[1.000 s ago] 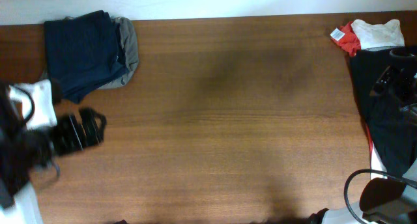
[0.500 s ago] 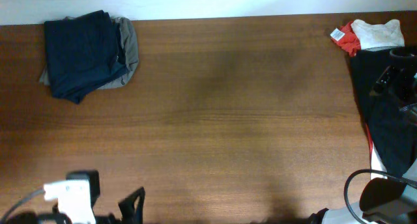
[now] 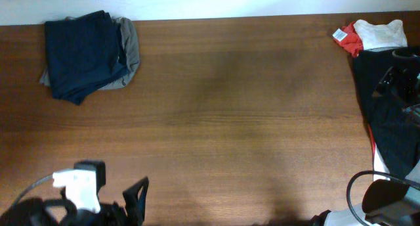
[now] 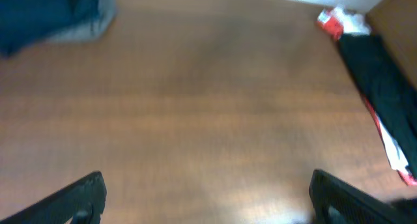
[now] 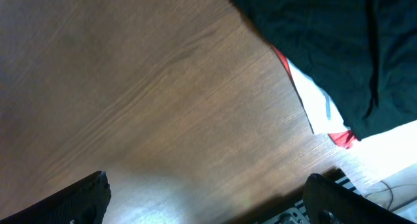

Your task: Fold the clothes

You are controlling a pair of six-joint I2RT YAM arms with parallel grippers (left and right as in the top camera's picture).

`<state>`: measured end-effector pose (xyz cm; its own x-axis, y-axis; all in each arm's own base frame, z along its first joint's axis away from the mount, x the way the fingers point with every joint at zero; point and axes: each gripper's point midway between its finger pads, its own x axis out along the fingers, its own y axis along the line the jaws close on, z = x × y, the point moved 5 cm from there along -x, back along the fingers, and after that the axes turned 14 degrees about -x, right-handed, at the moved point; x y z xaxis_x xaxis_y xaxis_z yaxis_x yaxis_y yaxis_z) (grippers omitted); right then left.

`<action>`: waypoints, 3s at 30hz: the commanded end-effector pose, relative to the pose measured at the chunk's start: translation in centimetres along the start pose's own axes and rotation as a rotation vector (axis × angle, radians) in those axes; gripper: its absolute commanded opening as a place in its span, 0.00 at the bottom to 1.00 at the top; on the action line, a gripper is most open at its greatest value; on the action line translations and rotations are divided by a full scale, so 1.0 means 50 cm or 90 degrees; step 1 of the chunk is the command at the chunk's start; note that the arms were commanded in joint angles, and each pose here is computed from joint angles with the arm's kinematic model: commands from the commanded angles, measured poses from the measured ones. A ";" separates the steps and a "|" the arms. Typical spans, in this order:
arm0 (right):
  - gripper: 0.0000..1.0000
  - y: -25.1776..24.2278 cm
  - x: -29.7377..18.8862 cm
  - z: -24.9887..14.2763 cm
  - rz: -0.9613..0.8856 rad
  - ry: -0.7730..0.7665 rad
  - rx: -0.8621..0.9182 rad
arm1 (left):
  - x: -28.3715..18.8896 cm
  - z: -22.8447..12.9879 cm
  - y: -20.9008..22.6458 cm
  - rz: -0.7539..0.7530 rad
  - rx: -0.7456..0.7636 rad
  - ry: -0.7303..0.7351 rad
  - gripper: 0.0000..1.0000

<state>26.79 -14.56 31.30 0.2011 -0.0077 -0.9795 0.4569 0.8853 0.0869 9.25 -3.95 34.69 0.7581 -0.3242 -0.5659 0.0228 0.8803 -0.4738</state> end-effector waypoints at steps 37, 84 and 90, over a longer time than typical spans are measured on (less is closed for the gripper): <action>0.98 0.000 -0.005 -0.004 -0.001 -0.001 -0.005 | 0.326 -0.069 0.230 0.019 0.109 -0.440 0.99; 0.98 0.007 -0.025 -0.013 -0.001 -0.025 -0.013 | 0.338 -0.085 0.263 0.100 0.098 -0.412 0.99; 0.98 0.081 -0.139 -0.094 0.016 -0.148 -0.099 | 0.338 -0.085 0.263 0.100 0.098 -0.412 0.99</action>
<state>25.67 -12.35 33.79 0.2795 -0.0411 -0.9593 0.4060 0.9104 0.0792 19.61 0.60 16.17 0.9961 0.0339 -0.0814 -0.0573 0.9502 -0.3064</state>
